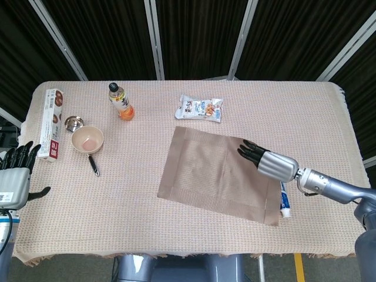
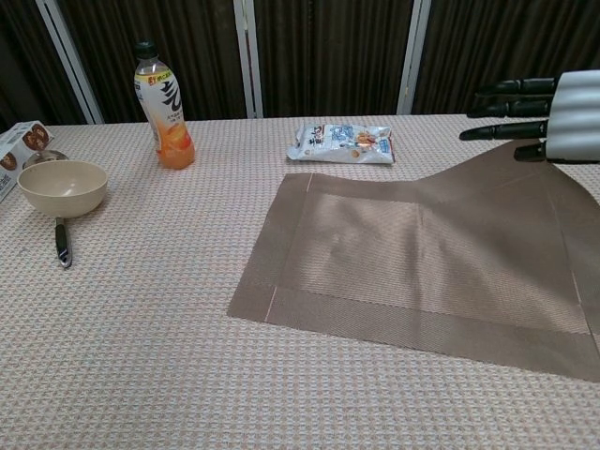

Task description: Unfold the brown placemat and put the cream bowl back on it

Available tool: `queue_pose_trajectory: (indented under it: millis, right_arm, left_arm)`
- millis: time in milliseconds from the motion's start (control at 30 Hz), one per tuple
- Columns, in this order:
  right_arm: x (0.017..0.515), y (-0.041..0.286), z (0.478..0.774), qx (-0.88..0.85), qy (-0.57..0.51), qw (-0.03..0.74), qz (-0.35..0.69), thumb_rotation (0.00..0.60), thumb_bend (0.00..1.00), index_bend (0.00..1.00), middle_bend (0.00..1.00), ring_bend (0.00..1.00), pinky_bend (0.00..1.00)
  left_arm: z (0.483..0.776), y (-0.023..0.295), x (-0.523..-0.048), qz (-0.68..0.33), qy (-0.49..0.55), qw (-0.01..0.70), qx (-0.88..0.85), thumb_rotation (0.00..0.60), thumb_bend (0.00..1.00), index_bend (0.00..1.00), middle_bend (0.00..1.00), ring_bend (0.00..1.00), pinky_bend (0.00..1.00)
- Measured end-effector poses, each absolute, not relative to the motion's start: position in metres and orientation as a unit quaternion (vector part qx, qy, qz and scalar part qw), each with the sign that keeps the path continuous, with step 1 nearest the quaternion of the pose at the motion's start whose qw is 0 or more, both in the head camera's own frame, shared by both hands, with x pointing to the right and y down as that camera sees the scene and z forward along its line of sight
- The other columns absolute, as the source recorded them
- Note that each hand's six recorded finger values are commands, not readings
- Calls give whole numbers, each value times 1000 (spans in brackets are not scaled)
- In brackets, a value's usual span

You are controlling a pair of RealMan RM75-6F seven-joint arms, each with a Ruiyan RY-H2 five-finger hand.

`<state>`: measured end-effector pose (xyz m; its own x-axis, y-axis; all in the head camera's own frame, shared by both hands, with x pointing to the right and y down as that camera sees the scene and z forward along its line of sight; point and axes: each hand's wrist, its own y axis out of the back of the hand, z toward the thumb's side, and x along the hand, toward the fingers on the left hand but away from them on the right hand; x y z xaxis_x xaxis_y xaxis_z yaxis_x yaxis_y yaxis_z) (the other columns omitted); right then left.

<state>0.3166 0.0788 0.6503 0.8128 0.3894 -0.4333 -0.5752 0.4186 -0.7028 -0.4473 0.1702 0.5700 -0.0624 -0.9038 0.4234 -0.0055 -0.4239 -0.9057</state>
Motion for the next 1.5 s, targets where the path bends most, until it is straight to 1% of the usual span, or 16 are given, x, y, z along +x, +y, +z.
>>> queue_pose_trajectory:
  millis: [33,100,200,333,500,633,800,900,1033,1133,1233,1333,1500]
  right_arm:
    - [317,74,649,-452,94,836,296,600,46,0,0,0,0]
    - [318,68,647,-452,77,833,310,600,0,0,0,0,0]
    - [324,59,642,-465,28,817,340,600,0,0,0,0,0]
    - [338,52,631,-505,-80,767,387,600,0,0,0,0,0]
    - [358,59,620,-553,-194,689,426,600,0,0,0,0,0]
    - [376,75,611,-597,-274,607,447,600,0,0,0,0,0]
    - [385,104,591,-639,-344,510,462,600,0,0,0,0,0]
    - [386,128,575,-656,-383,448,472,600,0,0,0,0,0]
    - [389,162,551,-656,-425,377,497,600,0,0,0,0,0]
    - [398,186,538,-638,-447,344,524,600,0,0,0,0,0]
    - [402,201,532,-623,-463,333,535,600,0,0,0,0,0]
    - [399,211,535,-620,-463,334,539,600,0,0,0,0,0]
    - [400,218,540,-616,-456,337,547,600,0,0,0,0,0]
  left_arm:
    - [571,170,-447,-615,391,365,-579,600,0,0,0,0,0]
    - [572,171,-447,-615,389,365,-580,600,0,0,0,0,0]
    - [573,171,-445,-613,388,366,-583,600,0,0,0,0,0]
    - [574,171,-441,-606,385,369,-590,600,0,0,0,0,0]
    - [574,170,-431,-587,380,380,-606,600,0,0,0,0,0]
    - [574,167,-414,-556,373,396,-629,600,0,0,0,0,0]
    - [579,156,-370,-476,331,443,-684,600,1,32,0,0,0]
    - [592,150,-337,-434,291,461,-718,600,1,51,0,0,0]
    - [617,149,-302,-400,249,454,-756,600,5,77,0,0,0]
    - [634,153,-281,-387,222,452,-772,600,7,98,0,0,0]
    - [650,158,-263,-378,200,449,-785,600,24,126,0,0,0]
    - [665,162,-247,-370,187,444,-794,600,31,149,0,0,0]
    - [688,168,-226,-362,170,441,-804,600,31,160,0,0,0]
